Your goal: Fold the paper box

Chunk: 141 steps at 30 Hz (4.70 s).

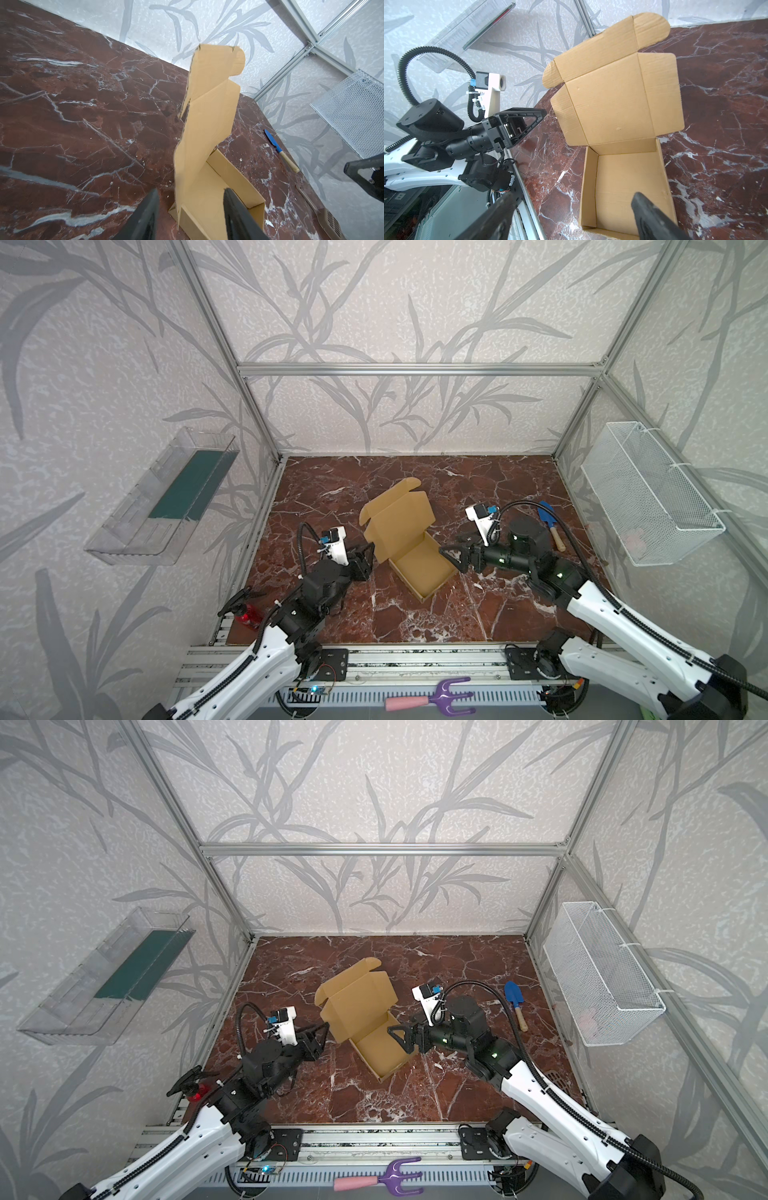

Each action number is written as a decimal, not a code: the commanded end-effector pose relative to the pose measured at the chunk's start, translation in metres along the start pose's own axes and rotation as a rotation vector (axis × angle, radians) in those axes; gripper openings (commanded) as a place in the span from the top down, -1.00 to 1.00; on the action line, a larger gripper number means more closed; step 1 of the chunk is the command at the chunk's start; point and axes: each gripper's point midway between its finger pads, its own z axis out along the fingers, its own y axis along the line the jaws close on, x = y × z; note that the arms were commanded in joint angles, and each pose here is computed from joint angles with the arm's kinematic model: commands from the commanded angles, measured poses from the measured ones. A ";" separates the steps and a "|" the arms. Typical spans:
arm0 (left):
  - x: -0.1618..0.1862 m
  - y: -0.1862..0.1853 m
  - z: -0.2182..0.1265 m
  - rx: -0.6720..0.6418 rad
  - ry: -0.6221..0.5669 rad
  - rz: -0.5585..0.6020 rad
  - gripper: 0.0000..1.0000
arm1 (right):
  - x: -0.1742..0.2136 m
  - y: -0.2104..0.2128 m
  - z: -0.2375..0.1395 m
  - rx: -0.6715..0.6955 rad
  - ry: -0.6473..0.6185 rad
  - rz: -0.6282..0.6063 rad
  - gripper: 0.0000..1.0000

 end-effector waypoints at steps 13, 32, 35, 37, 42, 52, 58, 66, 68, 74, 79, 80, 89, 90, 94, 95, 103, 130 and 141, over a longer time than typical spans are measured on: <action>-0.006 -0.009 0.019 0.117 -0.003 -0.104 0.24 | -0.001 0.011 -0.005 -0.062 -0.039 -0.059 -0.77; -0.004 -0.003 0.029 0.071 0.042 -0.096 0.68 | 0.004 0.009 -0.005 -0.066 -0.034 -0.054 -0.77; -0.005 -0.002 0.029 0.066 0.044 -0.093 0.76 | 0.005 0.007 -0.003 -0.062 -0.031 -0.048 -0.77; -0.006 -0.003 0.029 0.068 0.042 -0.093 0.79 | 0.007 0.005 -0.002 -0.056 -0.027 -0.043 -0.77; -0.008 -0.003 0.028 0.063 0.039 -0.095 0.89 | 0.006 0.004 -0.002 -0.049 -0.028 -0.045 -0.77; -0.023 -0.028 0.018 0.116 0.089 -0.091 1.00 | 0.004 -0.006 -0.008 0.029 -0.044 -0.059 -0.77; -0.026 -0.073 0.009 0.269 0.240 -0.031 1.00 | -0.010 -0.022 -0.023 0.109 -0.113 -0.031 -0.77; -0.045 -0.118 -0.020 0.398 0.376 0.085 1.00 | -0.032 -0.046 -0.058 0.195 -0.250 0.037 -0.77; -0.049 -0.130 -0.027 0.432 0.412 0.098 1.00 | -0.035 -0.048 -0.063 0.205 -0.263 0.046 -0.77; -0.059 -0.156 -0.043 0.525 0.482 0.129 1.00 | -0.037 -0.055 -0.070 0.235 -0.279 0.075 -0.77; -0.062 -0.174 -0.062 0.614 0.526 0.190 1.00 | -0.038 -0.058 -0.071 0.228 -0.301 0.073 -0.77; -0.063 -0.178 -0.067 0.638 0.527 0.195 1.00 | -0.039 -0.059 -0.071 0.219 -0.305 0.075 -0.77; -0.066 -0.207 -0.114 0.867 0.539 0.209 1.00 | -0.044 -0.053 -0.060 -0.019 -0.336 0.121 -0.77; -0.065 -0.209 -0.118 0.889 0.546 0.203 1.00 | -0.044 -0.050 -0.057 -0.049 -0.326 0.116 -0.77; -0.064 -0.219 -0.135 0.979 0.570 0.186 1.00 | -0.044 -0.049 -0.048 -0.116 -0.314 0.115 -0.77; -0.064 -0.221 -0.138 0.995 0.571 0.188 1.00 | -0.044 -0.049 -0.046 -0.129 -0.315 0.109 -0.77; -0.059 -0.228 -0.152 1.058 0.605 0.176 1.00 | -0.047 -0.026 -0.040 -0.317 -0.328 0.047 -0.74; -0.051 -0.232 -0.163 1.103 0.648 0.179 1.00 | -0.035 0.009 -0.031 -0.460 -0.291 -0.066 0.05; -0.052 -0.236 -0.167 1.125 0.653 0.185 1.00 | -0.028 0.008 -0.025 -0.451 -0.278 -0.070 0.16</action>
